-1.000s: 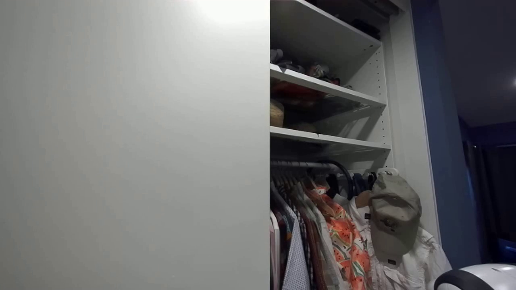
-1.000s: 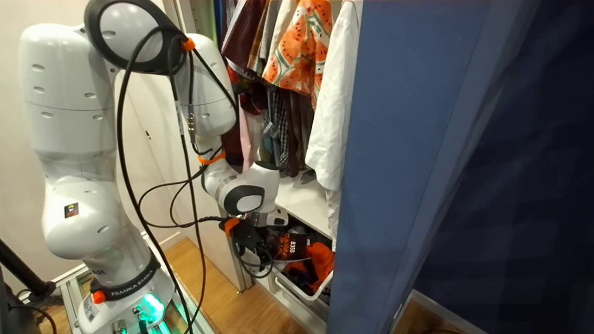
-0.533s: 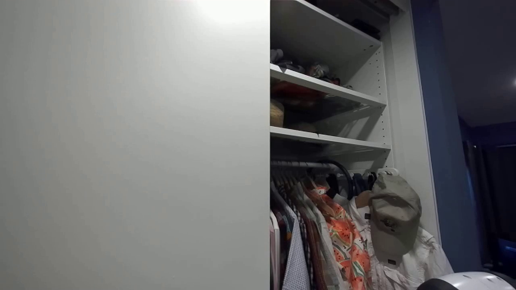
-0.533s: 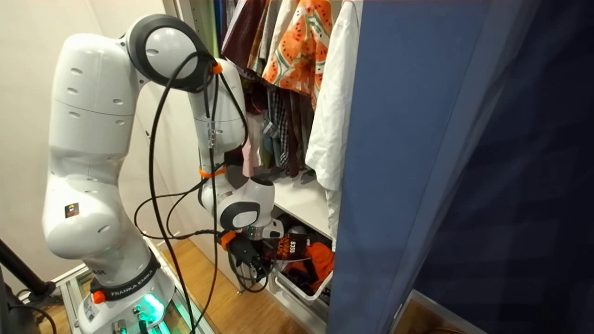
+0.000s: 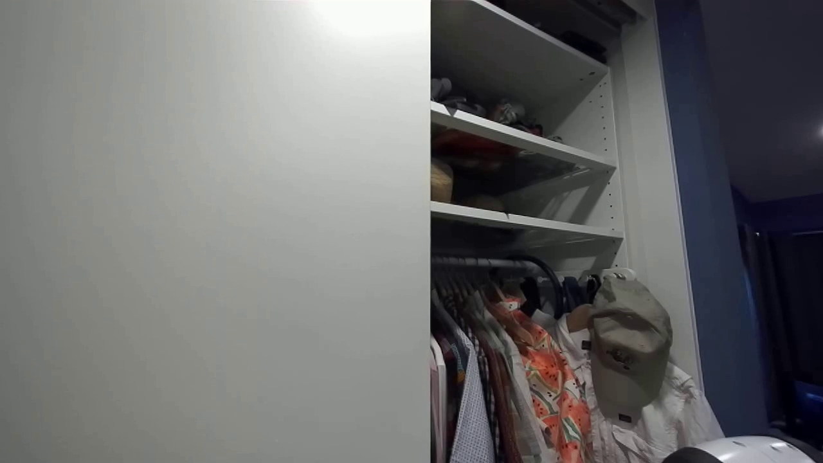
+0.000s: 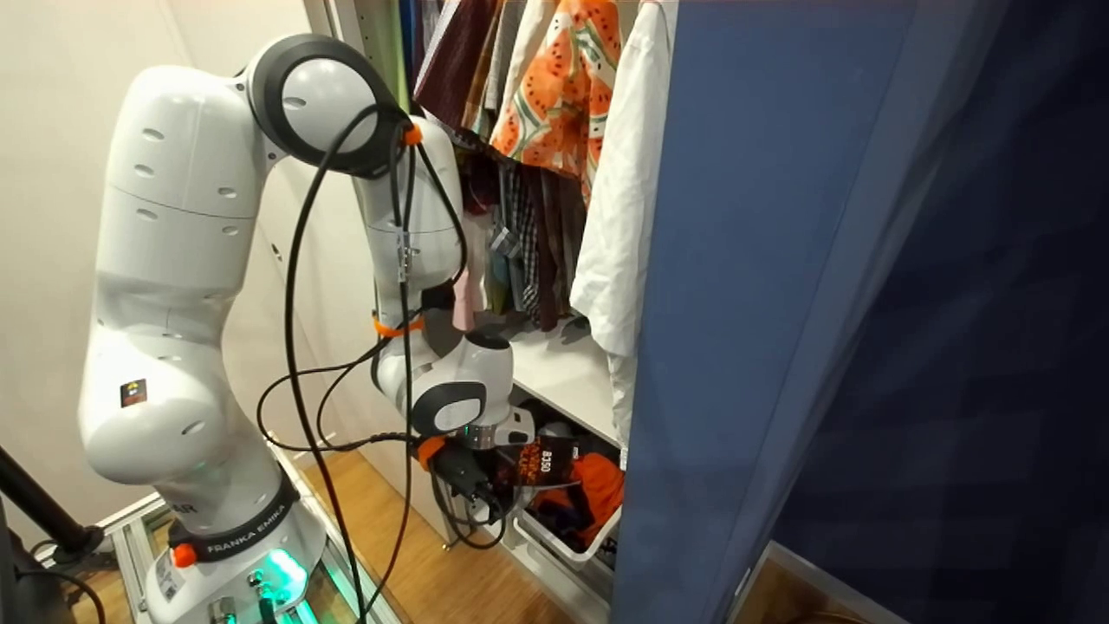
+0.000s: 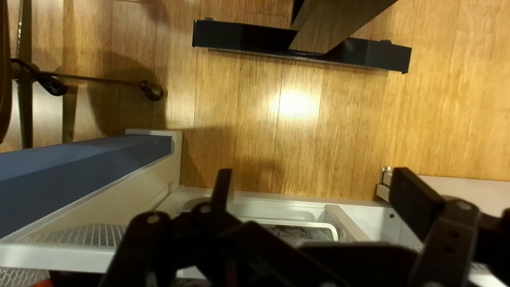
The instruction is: Push the pulled out white tray inwards
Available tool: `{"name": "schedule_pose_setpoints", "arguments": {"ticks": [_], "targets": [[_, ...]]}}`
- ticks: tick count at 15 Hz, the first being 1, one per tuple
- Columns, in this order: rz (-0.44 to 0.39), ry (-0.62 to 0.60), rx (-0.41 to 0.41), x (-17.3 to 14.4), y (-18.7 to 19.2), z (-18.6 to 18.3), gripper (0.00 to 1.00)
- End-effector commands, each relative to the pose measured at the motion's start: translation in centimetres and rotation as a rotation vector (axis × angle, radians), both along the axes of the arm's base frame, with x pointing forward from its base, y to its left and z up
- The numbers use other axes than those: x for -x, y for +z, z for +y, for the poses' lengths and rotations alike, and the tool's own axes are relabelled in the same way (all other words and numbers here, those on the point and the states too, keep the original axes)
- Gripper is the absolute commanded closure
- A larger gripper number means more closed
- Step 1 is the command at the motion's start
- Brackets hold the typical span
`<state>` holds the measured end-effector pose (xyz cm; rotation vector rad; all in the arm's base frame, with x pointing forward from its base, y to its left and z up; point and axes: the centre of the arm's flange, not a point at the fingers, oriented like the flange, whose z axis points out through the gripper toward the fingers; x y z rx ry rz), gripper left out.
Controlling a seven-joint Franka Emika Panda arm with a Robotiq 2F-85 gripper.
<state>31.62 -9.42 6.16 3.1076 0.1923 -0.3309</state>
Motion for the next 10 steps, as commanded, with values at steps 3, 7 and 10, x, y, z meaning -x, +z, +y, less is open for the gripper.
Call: {"name": "schedule_pose_setpoints", "arguments": {"ticks": [3,7,10], "targets": [[-0.102,-0.017,0.035,-3.1,-1.3,-1.6,0.00],[-0.172,-0.004,0.045,-5.7,-0.9,-1.7,0.00],[-0.248,0.024,0.072,-8.6,0.4,-1.6,0.00]]}}
